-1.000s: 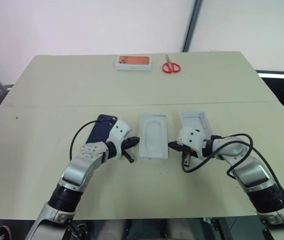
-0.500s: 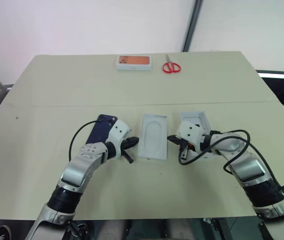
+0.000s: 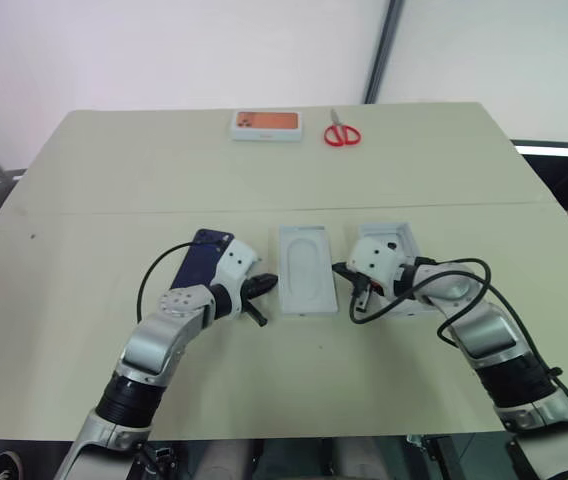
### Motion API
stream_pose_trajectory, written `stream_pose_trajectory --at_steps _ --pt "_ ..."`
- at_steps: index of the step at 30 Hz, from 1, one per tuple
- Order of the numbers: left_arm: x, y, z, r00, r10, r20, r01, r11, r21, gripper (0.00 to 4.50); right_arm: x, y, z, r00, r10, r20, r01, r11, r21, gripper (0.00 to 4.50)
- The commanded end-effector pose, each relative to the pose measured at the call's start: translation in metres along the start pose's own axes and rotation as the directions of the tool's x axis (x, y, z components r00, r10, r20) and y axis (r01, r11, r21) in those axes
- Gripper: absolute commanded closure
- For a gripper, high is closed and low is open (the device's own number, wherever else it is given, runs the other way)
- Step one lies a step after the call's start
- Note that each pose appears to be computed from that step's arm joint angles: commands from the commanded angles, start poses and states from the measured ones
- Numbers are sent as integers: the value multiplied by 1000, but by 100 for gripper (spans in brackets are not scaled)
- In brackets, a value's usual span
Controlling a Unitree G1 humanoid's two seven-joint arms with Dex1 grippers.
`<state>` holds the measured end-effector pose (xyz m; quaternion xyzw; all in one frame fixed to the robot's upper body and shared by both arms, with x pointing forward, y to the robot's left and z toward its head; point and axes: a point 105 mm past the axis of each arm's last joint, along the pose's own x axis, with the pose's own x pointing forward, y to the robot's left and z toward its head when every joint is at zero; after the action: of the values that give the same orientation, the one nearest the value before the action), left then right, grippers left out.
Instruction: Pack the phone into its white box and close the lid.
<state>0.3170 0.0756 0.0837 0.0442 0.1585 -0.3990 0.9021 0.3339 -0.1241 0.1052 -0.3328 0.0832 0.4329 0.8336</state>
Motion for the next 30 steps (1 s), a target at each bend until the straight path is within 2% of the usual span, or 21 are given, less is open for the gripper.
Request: stream_pose_trajectory --at_steps 1,12,20,23,24,26,27,30 --pt "1 -12 11 999 -42 34 41 999 35 448 3 6 14 998 39 49 -37 999 -31 450" --pt "-7 0 9 1000 -2 24 1 999 38 448 -10 -13 11 1000 -9 18 10 997 -73 450" --pt "-22 14 20 999 21 41 -23 999 48 448 -25 -33 25 997 -58 43 62 993 -96 450" --pt "-33 21 26 998 -8 67 11 999 -42 448 -25 -38 43 991 -65 114 70 997 -34 450" --pt "-37 25 28 997 -14 74 19 998 -66 424 -23 -38 49 988 -55 148 52 998 24 450" --pt "-43 33 31 997 -4 83 9 998 -68 364 -20 -38 58 980 -63 187 53 997 54 397" --pt "-46 38 33 996 8 89 -2 997 -72 319 -17 -36 60 978 -50 202 35 996 80 364" --pt "-58 57 40 994 52 97 -43 995 -91 171 -8 -29 68 973 -34 227 12 995 98 221"
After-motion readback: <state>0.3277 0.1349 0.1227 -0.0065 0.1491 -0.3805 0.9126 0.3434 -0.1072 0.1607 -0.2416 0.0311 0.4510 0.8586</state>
